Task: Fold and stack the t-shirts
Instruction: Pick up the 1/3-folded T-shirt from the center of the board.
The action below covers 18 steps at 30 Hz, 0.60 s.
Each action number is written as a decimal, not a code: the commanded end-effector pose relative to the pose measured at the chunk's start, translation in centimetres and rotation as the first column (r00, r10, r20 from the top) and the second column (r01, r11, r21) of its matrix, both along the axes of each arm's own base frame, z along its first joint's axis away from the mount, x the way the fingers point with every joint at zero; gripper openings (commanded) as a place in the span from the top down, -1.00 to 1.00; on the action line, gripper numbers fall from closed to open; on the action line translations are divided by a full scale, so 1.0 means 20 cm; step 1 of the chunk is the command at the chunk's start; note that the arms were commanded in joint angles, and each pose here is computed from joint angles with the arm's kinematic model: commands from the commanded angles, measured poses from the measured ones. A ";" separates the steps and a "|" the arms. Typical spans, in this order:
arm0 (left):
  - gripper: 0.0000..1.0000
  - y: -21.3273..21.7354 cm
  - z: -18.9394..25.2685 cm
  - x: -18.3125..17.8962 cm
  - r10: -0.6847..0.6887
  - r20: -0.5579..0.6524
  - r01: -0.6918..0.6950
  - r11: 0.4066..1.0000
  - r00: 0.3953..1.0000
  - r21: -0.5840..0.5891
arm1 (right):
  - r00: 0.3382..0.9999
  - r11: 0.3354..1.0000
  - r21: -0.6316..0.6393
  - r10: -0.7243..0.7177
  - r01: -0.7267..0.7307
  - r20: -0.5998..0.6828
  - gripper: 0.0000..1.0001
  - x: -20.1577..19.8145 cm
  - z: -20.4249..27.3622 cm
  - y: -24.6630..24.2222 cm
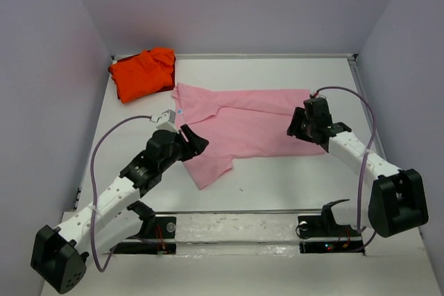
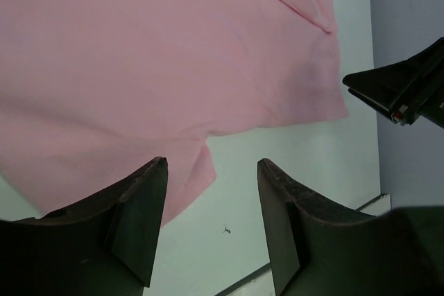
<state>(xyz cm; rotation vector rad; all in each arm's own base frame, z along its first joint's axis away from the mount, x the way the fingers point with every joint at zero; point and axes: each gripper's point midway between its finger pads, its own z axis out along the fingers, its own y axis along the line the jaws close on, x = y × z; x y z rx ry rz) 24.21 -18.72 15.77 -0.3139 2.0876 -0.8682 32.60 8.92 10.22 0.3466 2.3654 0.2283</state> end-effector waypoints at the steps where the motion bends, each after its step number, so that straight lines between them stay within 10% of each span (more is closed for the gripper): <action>1: -0.26 -0.01 -0.09 -0.07 0.064 -0.063 -0.063 0.998 0.996 0.016 | 0.986 0.987 -0.012 -0.157 0.158 0.049 -0.15 -0.05 0.03 -0.11; 12: -0.25 -0.01 -0.41 -0.32 0.108 -0.168 -0.066 0.970 0.980 0.236 | 0.913 0.895 -0.186 -0.386 0.405 0.130 -0.15 -0.21 0.12 -0.43; 18: -0.25 0.06 -0.51 -0.33 0.181 -0.153 -0.119 0.931 0.972 0.345 | 0.933 0.904 -0.263 -0.358 0.337 -0.033 -0.16 -0.15 -0.05 -0.37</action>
